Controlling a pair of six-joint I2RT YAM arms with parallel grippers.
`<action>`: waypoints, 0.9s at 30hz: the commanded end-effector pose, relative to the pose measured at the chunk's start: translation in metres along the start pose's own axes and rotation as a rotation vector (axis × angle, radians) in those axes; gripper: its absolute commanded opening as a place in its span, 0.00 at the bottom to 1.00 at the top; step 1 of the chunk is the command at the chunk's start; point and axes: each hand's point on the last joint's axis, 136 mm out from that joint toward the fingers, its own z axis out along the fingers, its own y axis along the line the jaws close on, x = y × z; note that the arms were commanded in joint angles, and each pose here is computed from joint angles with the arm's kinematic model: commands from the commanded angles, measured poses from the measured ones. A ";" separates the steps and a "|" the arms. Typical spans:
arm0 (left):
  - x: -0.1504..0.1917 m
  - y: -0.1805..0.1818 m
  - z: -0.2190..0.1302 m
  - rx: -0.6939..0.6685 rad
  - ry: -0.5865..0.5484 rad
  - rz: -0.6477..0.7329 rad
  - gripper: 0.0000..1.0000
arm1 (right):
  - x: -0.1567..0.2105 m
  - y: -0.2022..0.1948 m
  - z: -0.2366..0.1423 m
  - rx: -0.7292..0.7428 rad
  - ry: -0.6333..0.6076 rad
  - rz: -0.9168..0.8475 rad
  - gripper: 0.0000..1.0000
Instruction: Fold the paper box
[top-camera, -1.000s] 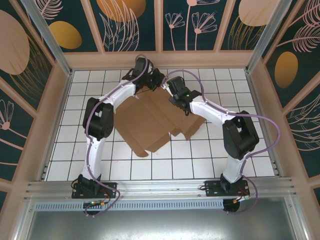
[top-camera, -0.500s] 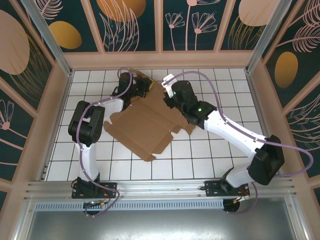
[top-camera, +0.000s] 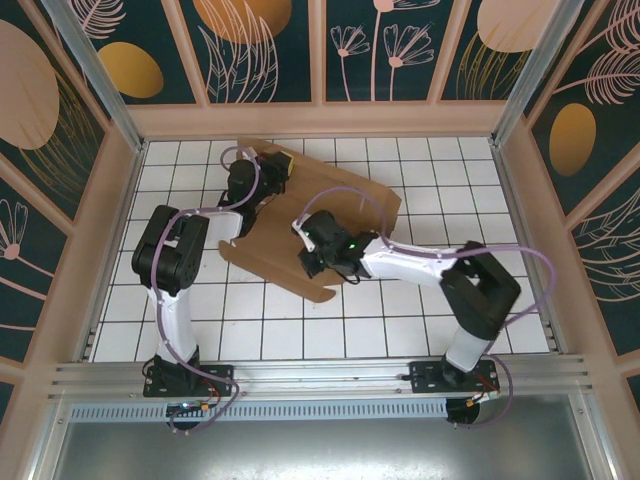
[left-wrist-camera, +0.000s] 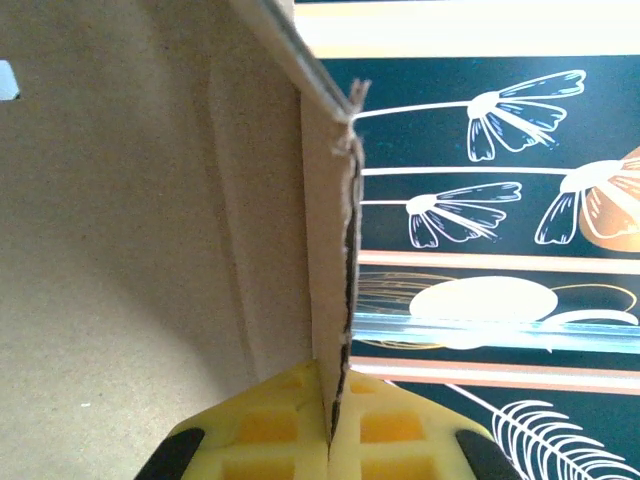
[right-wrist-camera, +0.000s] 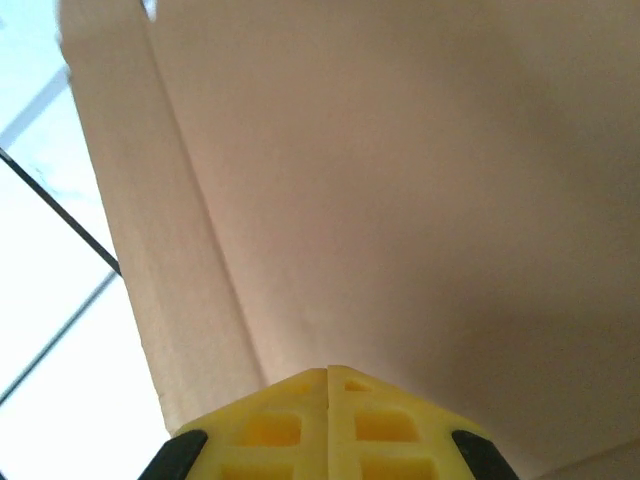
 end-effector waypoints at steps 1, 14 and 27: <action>-0.012 -0.048 -0.018 0.132 -0.076 0.058 0.00 | 0.022 -0.015 0.018 0.068 0.062 0.085 0.00; -0.025 -0.012 -0.066 -0.037 -0.222 0.177 0.00 | 0.075 -0.094 0.030 0.208 0.266 0.193 0.00; -0.016 0.004 -0.062 -0.237 -0.348 0.281 0.00 | 0.074 -0.117 0.007 0.152 0.270 0.250 0.00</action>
